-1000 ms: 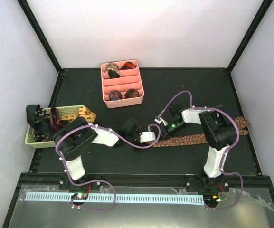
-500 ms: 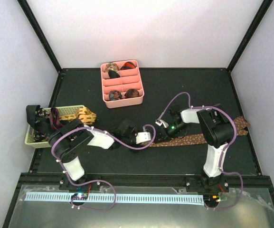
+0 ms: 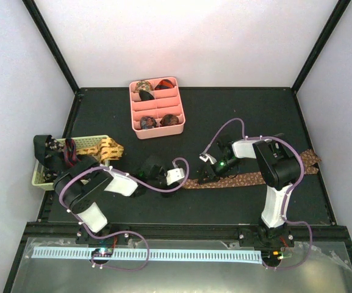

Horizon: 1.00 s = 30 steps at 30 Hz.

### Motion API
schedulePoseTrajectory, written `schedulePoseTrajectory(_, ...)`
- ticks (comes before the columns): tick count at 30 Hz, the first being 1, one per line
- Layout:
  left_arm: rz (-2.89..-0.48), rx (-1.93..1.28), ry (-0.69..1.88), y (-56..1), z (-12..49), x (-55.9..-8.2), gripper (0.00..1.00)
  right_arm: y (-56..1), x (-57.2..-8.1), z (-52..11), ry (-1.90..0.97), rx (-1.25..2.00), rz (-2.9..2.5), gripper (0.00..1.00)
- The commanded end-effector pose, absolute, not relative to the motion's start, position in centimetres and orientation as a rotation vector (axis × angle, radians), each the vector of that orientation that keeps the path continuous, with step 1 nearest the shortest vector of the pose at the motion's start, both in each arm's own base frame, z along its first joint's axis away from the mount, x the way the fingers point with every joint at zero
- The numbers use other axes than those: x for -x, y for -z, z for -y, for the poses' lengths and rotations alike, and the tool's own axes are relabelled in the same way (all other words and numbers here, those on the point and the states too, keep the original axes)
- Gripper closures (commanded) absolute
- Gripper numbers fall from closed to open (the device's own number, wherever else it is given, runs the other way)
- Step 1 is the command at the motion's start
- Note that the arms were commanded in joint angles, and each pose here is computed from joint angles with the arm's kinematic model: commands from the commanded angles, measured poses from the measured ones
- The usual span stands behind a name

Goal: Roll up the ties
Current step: Roll the tie at the center of the board.

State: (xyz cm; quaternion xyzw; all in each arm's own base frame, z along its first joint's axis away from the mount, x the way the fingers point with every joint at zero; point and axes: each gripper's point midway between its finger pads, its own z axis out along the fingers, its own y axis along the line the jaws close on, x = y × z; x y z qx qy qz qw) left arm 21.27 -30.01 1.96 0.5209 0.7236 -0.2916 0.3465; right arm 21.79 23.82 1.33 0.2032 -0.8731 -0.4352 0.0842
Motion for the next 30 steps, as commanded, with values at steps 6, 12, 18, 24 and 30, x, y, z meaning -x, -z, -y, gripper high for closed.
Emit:
schedulePoseTrajectory(6,-1.650,-1.360,0.855,-7.5,32.8,-21.2,0.58,1.0,-21.9,-22.8,1.155,-0.632,2.658,0.98)
schedulePoseTrajectory(12,-1.639,-1.368,0.889,-7.8,34.2,-21.6,0.68,1.1,-22.1,-22.8,1.152,-0.626,2.658,0.98)
schedulePoseTrajectory(18,-1.647,-1.375,0.923,-7.6,36.1,-22.0,0.66,1.2,-22.2,-22.9,1.153,-0.620,2.657,0.98)
schedulePoseTrajectory(24,-1.724,-1.405,0.918,-5.1,36.7,-21.9,0.65,0.9,-22.2,-22.9,1.155,-0.623,2.661,0.98)
schedulePoseTrajectory(30,-1.849,-1.461,0.833,-1.8,35.2,-21.7,0.67,0.2,-22.5,-23.0,1.176,-0.631,2.670,0.98)
